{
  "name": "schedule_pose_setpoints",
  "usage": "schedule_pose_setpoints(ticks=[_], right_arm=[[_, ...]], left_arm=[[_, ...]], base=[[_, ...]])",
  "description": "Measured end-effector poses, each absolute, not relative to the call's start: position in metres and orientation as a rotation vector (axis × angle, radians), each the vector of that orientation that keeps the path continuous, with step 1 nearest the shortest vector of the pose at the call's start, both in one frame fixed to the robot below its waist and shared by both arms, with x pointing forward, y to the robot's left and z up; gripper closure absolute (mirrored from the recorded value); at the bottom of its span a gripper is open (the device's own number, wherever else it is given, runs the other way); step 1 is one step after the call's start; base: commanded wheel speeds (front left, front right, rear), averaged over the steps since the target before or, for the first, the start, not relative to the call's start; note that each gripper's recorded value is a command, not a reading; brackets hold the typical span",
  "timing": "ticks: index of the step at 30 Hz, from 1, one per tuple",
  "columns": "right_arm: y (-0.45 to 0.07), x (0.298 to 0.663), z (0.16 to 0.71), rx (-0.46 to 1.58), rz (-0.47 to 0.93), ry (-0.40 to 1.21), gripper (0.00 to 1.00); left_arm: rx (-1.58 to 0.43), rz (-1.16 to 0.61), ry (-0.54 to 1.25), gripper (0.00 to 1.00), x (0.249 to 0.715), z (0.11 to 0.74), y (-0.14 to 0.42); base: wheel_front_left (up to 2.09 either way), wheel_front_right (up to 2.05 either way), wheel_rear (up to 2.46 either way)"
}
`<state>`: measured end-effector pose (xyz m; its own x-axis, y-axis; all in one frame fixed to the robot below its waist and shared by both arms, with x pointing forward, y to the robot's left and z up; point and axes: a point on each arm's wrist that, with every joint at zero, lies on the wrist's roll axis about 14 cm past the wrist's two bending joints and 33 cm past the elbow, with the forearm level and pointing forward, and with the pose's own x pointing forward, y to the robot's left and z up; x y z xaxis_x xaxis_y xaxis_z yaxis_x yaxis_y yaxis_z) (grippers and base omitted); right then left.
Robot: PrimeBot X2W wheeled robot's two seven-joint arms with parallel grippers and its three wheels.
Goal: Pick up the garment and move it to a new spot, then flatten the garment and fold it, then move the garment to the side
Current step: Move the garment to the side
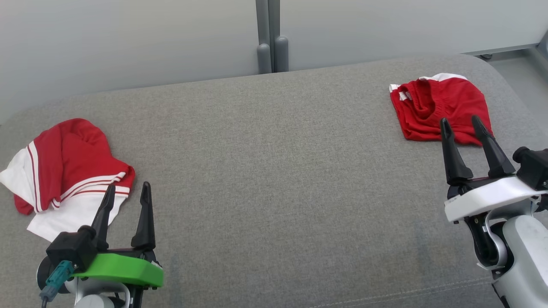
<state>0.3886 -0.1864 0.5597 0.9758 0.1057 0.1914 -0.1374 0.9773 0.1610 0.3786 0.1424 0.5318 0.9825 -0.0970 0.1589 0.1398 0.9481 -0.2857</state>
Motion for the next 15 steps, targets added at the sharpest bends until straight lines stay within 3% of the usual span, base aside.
schedule_pose_setpoints(ticks=[15], right_arm=[[-0.183, 0.374, 0.558, 0.169, 0.122, -0.195, 0.00]], left_arm=[[-0.299, -0.107, -0.156, 0.00, 0.377, 0.535, 0.146]], base=[[0.00, 0.00, 0.00]])
